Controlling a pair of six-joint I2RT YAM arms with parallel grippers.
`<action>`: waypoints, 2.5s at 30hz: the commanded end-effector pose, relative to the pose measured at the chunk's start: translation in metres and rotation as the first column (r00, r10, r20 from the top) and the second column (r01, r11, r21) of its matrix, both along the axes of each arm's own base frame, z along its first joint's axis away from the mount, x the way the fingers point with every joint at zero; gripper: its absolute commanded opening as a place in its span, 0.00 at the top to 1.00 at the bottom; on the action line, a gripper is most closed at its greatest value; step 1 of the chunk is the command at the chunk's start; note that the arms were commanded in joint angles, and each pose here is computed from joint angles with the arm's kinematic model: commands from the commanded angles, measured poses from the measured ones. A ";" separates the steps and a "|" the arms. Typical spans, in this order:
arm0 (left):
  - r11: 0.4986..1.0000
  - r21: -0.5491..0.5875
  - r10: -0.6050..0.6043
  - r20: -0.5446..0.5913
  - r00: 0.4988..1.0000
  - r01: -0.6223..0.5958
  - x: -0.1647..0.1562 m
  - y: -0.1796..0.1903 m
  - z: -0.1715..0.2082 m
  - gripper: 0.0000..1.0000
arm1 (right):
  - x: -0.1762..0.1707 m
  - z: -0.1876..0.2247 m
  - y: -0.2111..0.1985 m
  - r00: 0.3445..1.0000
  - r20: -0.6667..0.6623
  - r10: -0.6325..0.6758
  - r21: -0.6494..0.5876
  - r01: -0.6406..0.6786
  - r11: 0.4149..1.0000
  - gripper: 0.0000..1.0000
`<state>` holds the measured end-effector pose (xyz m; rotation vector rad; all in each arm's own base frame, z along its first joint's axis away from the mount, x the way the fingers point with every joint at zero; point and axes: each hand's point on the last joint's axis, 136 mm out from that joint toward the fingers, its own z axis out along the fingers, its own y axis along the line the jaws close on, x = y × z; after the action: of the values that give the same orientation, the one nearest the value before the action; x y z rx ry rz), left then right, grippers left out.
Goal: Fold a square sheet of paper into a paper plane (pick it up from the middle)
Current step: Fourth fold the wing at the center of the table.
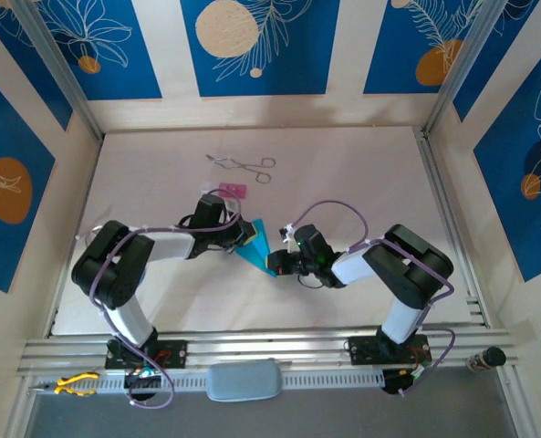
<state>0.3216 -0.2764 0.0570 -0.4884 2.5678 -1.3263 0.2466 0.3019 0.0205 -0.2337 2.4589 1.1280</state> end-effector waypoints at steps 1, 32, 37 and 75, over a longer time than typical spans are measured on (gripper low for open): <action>0.999 -0.023 -0.026 0.001 1.000 0.026 0.001 -0.009 -0.001 0.98 | -0.020 -0.039 -0.023 0.991 -0.129 -0.032 -0.110 0.018 0.994 0.94; 0.999 0.016 -0.027 -0.039 0.999 0.028 0.004 -0.013 -0.021 0.96 | -0.018 -0.038 -0.024 0.977 -0.209 -0.049 -0.131 0.021 0.991 0.95; 0.999 0.031 -0.026 -0.047 0.999 0.028 0.004 -0.011 -0.025 0.96 | -0.018 -0.038 -0.024 0.976 -0.213 -0.050 -0.134 0.022 0.991 0.95; 0.992 0.094 -0.075 -0.122 0.990 0.087 -0.007 -0.009 -0.057 0.97 | -0.021 -0.003 -0.023 0.969 -0.245 -0.034 -0.098 0.010 0.995 0.84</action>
<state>0.3267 -0.2897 0.0220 -0.4429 2.6758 -1.2825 0.2394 0.2894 0.0218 -0.1281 2.6467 1.1115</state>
